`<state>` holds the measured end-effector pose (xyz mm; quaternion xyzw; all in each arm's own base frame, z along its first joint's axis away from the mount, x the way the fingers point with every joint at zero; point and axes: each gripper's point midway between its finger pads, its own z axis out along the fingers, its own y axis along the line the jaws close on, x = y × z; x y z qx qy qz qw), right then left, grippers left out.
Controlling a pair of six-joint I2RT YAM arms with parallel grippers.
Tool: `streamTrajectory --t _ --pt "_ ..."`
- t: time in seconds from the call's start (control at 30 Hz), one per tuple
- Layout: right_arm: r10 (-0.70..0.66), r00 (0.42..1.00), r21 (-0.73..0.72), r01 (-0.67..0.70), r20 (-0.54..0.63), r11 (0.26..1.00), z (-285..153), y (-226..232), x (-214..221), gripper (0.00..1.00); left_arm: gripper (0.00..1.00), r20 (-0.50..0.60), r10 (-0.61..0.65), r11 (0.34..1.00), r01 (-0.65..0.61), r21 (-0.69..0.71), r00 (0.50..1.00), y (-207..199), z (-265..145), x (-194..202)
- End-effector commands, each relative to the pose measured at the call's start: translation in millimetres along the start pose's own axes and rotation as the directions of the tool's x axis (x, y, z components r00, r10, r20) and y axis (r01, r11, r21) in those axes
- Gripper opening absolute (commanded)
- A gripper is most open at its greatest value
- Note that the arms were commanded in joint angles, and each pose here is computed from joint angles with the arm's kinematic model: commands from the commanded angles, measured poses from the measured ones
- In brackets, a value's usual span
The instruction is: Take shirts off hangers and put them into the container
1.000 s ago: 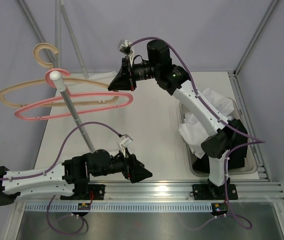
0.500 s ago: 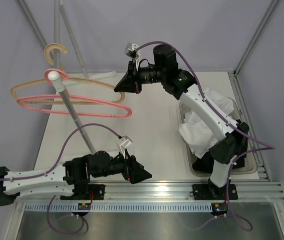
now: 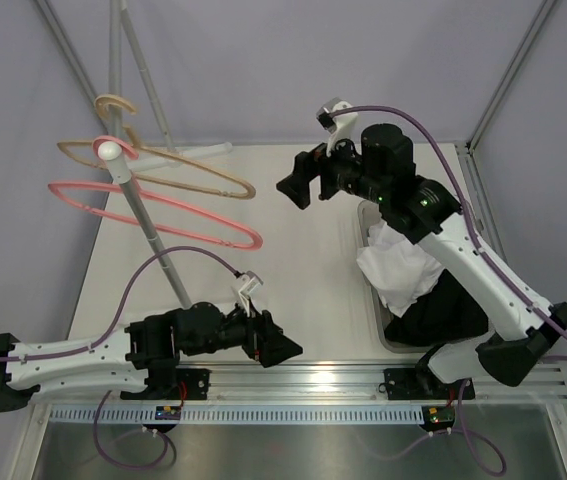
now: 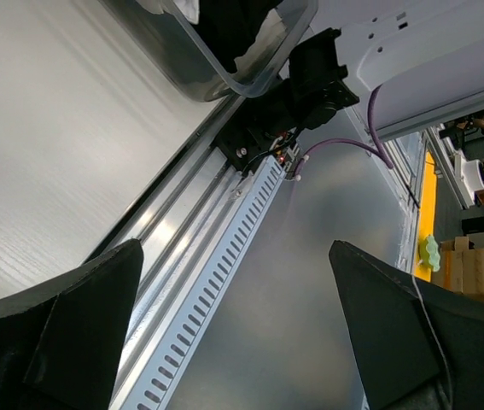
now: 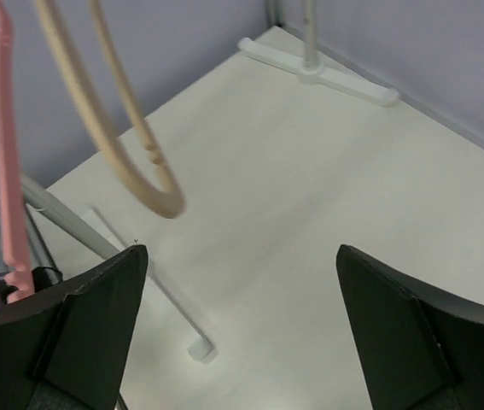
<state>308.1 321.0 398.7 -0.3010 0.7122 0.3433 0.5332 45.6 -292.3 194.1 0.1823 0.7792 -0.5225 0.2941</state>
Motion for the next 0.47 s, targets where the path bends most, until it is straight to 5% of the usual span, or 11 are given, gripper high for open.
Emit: streamTrajectory --t 0.0,0.13,0.43 --pt "0.056 0.998 0.292 -0.056 0.01 0.955 -43 -40 7 1.0 0.99 0.092 0.021 1.0 -0.02 -0.015 0.996 -8 -4 -26" --pt "0.118 0.993 0.528 -0.089 -0.023 0.845 -85 -73 38 0.99 0.99 0.148 0.06 0.994 -0.047 -0.094 0.987 2 -4 -40" --pt "0.205 0.978 0.554 -0.197 0.048 0.809 -169 -56 88 1.0 0.99 0.277 0.18 0.957 -0.103 -0.269 0.944 30 -5 -70"
